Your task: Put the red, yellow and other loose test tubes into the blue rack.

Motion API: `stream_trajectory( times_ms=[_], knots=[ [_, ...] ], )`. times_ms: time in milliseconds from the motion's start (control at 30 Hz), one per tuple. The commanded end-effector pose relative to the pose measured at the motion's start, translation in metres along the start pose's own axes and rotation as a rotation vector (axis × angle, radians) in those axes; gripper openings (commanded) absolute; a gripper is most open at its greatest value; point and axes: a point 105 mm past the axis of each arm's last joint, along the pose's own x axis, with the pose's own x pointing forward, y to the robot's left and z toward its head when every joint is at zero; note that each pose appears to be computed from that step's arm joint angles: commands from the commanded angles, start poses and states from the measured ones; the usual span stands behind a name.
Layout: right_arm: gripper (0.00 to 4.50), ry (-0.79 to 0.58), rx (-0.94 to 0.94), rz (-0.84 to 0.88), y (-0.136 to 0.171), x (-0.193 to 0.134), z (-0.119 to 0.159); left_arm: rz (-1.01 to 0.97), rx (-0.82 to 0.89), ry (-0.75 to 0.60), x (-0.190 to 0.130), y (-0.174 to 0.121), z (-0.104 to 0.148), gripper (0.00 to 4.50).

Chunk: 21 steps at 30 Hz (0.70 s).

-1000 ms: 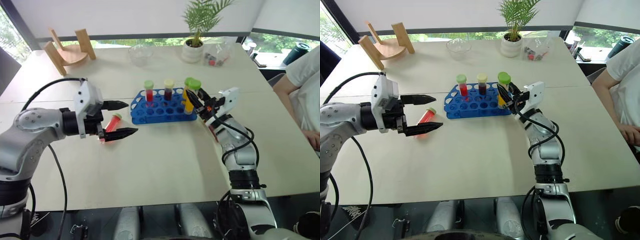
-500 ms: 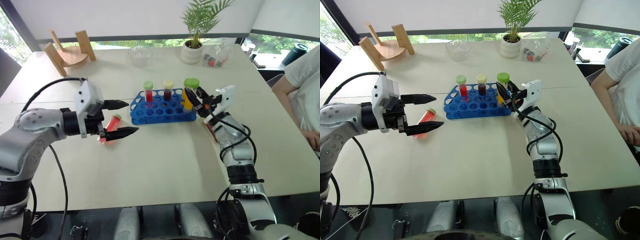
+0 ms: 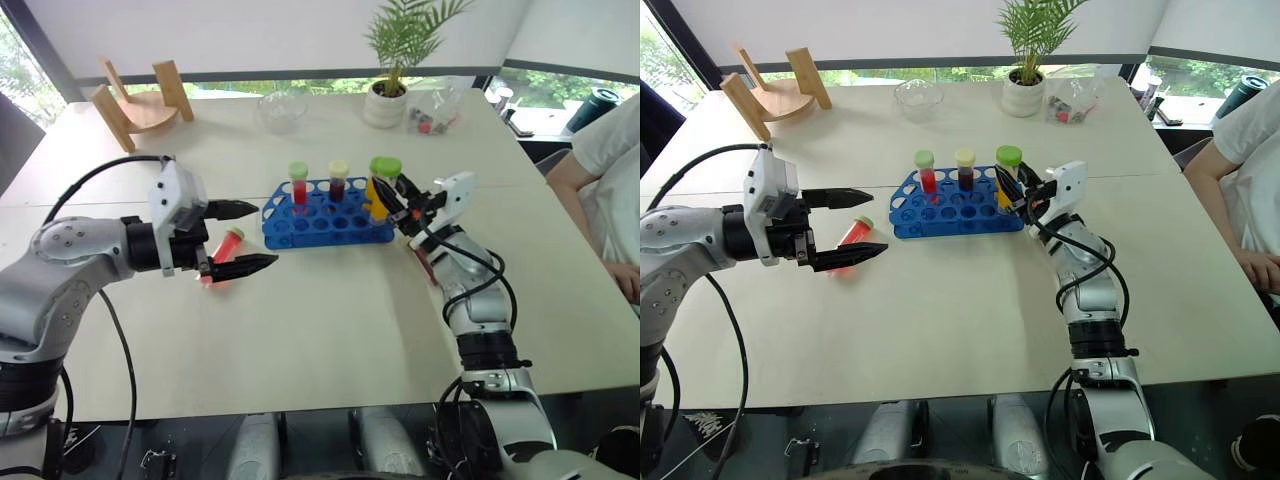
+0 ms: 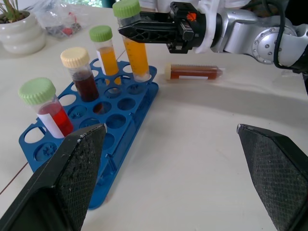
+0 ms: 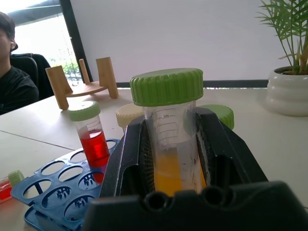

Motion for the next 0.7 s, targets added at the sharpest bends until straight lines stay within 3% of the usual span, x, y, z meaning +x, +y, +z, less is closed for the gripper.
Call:
stream_trajectory(
  times_ms=[33, 700],
  knots=[
    [0.81, -0.005, -0.003, 0.002, 0.0011, -0.0016, 0.0026, -0.006, 0.039, -0.026, 0.0005, -0.0016, 0.0099, 4.5],
    [0.81, 0.006, -0.001, -0.014, 0.0, -0.0033, -0.0002, -0.015, 0.044, -0.036, 0.0034, -0.0017, 0.0116, 4.5]
  ],
)
